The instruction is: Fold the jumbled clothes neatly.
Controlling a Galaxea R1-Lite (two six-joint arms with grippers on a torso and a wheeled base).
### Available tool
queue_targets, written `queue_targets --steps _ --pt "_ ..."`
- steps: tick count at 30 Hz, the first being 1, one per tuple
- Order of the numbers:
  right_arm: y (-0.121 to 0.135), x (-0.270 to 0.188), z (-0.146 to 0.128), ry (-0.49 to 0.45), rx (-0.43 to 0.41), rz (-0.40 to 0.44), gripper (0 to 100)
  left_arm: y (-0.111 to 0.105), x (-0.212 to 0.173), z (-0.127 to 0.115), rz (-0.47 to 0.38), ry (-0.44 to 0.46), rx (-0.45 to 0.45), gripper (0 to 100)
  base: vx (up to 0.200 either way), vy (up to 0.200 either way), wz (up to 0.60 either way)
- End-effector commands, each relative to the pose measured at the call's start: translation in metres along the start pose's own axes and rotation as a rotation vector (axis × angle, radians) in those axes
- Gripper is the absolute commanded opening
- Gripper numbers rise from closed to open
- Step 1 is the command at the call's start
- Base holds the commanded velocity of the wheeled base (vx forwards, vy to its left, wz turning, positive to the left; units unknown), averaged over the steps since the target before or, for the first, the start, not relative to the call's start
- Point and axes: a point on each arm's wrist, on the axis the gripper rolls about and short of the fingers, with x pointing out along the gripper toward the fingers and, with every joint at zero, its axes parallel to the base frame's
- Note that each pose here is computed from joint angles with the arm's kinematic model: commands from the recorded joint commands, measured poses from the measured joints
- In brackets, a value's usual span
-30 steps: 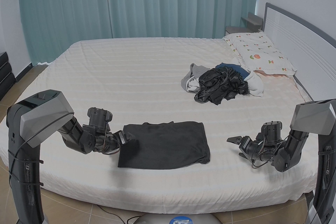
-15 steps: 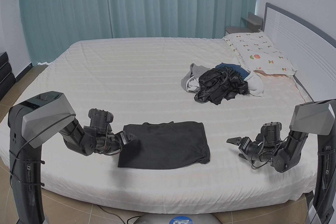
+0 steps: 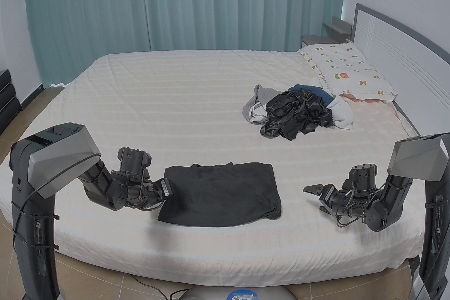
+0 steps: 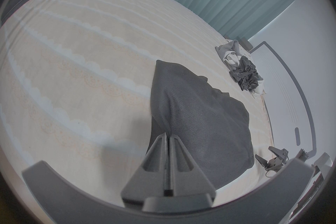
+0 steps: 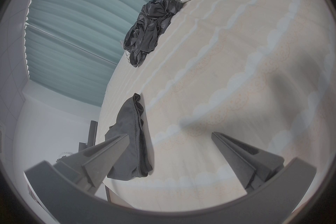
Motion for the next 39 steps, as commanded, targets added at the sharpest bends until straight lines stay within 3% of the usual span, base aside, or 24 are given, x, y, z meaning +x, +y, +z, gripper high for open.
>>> queue_targets --steps 1,21,39 --pt "0.000 0.000 0.000 -0.001 0.000 0.000 100 0.000 -0.002 0.000 -0.001 0.000 -0.002 0 0.000 0.000 0.00" --pt "-0.001 0.000 -0.001 0.002 -0.006 -0.002 100 -0.009 -0.016 0.000 -0.037 0.012 0.000 0 0.000 0.000 0.00" --pt "0.000 0.000 0.000 -0.001 -0.004 0.000 100 -0.007 -0.020 0.004 -0.035 0.001 -0.006 0 0.000 0.200 0.00"
